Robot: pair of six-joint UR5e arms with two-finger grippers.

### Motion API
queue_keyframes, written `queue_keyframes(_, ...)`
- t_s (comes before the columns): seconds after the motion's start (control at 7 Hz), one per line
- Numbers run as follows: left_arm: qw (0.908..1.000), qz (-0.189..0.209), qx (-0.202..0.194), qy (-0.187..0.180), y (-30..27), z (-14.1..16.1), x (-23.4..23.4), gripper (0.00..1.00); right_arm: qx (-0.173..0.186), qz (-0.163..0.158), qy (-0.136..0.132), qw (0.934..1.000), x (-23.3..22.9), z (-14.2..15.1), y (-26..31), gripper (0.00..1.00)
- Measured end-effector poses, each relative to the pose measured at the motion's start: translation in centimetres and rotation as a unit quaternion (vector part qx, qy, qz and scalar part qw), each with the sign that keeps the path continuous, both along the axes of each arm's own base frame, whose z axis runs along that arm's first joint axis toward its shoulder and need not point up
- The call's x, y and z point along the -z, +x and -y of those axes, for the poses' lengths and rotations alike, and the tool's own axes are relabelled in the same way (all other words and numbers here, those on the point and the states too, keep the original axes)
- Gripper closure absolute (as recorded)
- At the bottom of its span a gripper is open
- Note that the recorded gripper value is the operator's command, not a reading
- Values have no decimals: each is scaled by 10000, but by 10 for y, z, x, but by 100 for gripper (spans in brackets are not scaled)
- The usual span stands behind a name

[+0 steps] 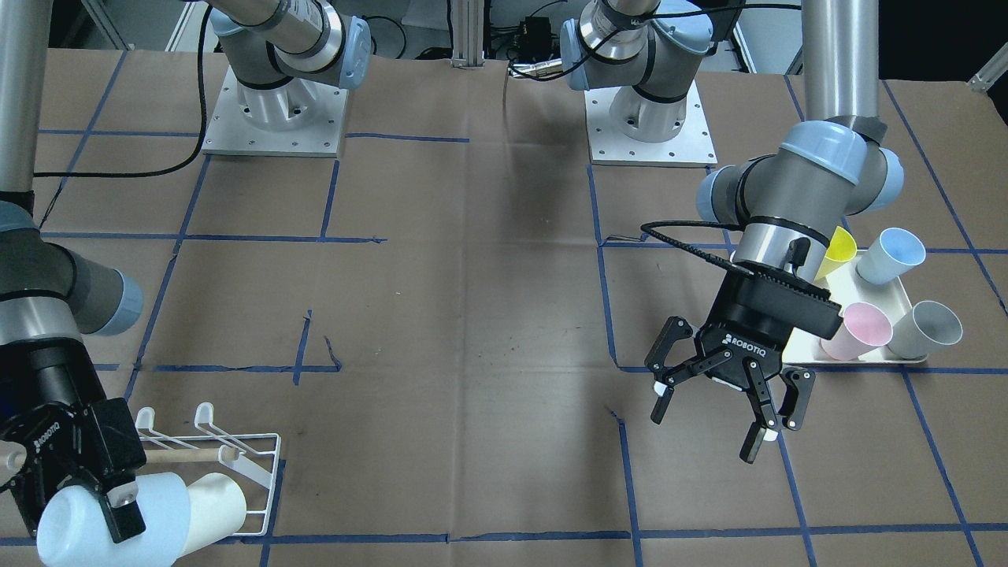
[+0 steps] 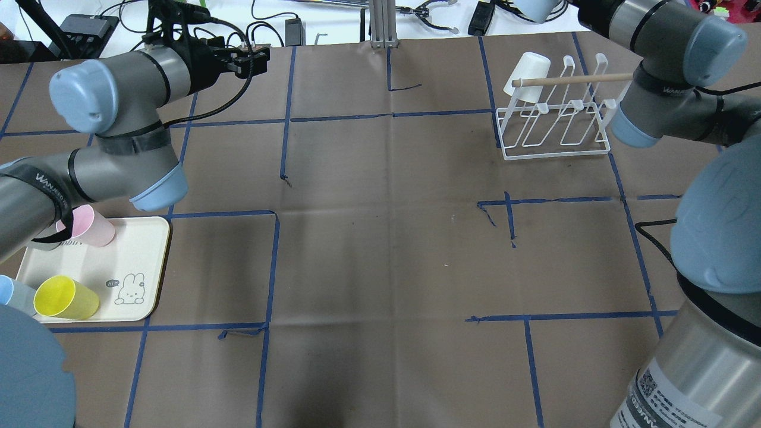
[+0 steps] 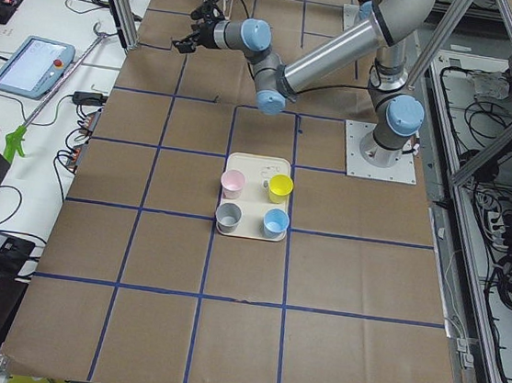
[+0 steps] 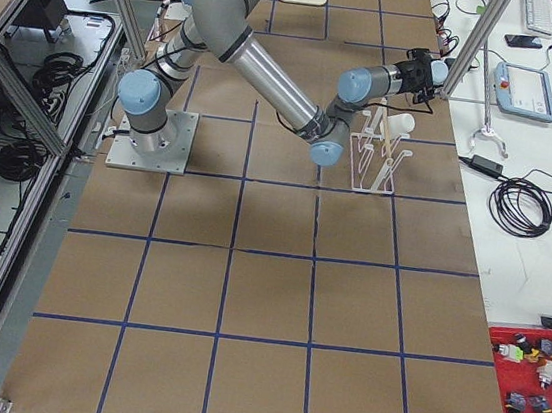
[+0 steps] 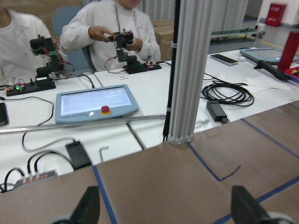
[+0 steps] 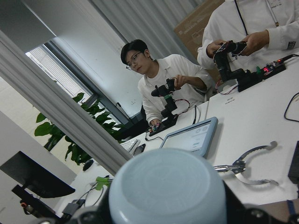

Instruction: Transfer IKEA cup to right arm and place on rack

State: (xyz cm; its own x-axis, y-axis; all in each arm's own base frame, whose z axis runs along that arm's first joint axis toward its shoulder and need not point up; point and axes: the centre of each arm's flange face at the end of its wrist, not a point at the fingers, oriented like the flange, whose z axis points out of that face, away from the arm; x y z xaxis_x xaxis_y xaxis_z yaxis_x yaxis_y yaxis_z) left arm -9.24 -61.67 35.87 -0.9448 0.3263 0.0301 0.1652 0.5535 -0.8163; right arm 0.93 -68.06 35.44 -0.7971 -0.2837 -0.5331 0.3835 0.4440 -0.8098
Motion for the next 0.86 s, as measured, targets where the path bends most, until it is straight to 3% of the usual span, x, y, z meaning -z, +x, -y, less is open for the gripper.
queue_keyframes(0.14, 9976, 157, -406, 530, -14, 11, -8, 0, 254, -647, -3, 9976, -6, -4, -18, 76)
queue_keyframes(0.29, 9911, 326, -707, 1081, -25, 16, -17, 0, 606, -1425, -75, 9879, -7, -6, -42, 76)
queue_keyframes(0.43, 9815, 424, -891, 1643, -31, 13, -28, 0, 912, -2120, -129, 9729, -6, -7, -61, 76)
queue_keyframes(0.71, 9498, 557, -1209, 2831, -32, -14, -53, 0, 1256, -2944, -71, 9474, 3, -6, -83, 75)
queue_keyframes(0.86, 9312, 591, -1307, 3352, -32, -37, -64, 0, 1358, -3085, 3, 9415, 9, -5, -88, 75)
